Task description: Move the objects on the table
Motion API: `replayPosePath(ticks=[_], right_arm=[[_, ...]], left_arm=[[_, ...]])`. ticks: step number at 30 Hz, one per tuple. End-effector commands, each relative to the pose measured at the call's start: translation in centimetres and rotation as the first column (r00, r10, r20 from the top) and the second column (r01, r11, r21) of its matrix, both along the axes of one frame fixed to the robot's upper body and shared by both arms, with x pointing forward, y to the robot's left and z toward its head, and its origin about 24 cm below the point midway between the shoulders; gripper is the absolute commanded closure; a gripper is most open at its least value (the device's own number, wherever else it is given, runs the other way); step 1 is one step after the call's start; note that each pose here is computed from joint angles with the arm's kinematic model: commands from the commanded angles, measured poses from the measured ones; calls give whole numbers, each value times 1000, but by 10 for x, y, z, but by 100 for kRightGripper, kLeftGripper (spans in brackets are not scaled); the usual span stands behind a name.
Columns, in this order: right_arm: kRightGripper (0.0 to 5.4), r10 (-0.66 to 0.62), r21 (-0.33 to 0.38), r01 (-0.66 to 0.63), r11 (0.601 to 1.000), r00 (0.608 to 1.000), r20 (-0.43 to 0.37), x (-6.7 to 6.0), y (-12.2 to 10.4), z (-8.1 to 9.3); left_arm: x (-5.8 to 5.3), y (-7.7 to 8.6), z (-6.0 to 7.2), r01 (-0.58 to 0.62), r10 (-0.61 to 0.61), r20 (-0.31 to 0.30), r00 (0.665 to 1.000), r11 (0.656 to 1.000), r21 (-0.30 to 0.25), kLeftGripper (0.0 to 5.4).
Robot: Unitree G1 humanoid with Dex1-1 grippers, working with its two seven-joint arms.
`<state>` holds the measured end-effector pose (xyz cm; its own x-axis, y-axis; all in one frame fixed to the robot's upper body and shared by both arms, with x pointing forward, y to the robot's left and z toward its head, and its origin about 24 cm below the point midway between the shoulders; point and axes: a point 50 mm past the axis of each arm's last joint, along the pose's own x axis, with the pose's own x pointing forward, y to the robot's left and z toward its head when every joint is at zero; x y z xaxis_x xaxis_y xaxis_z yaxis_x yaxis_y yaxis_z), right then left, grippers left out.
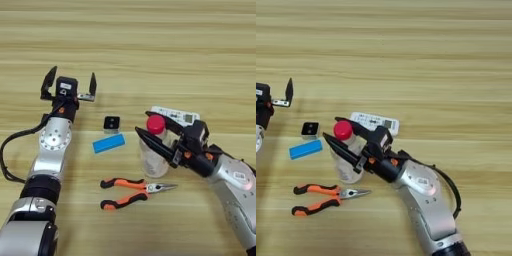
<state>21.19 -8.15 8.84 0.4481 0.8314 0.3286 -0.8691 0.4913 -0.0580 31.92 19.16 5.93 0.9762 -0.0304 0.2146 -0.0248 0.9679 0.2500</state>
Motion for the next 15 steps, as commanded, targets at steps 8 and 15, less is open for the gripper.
replayPosePath(ticks=[8,15], right_arm=[[343,12,-4,-12,1000,1000,-16,4,-2,0],[343,21,-2,-21,1000,1000,-23,4,-2,0]], left_arm=[[4,0,2,2,-2,5,1000,1000,4,0],[4,0,2,1,-1,6,1000,1000,4,0]])
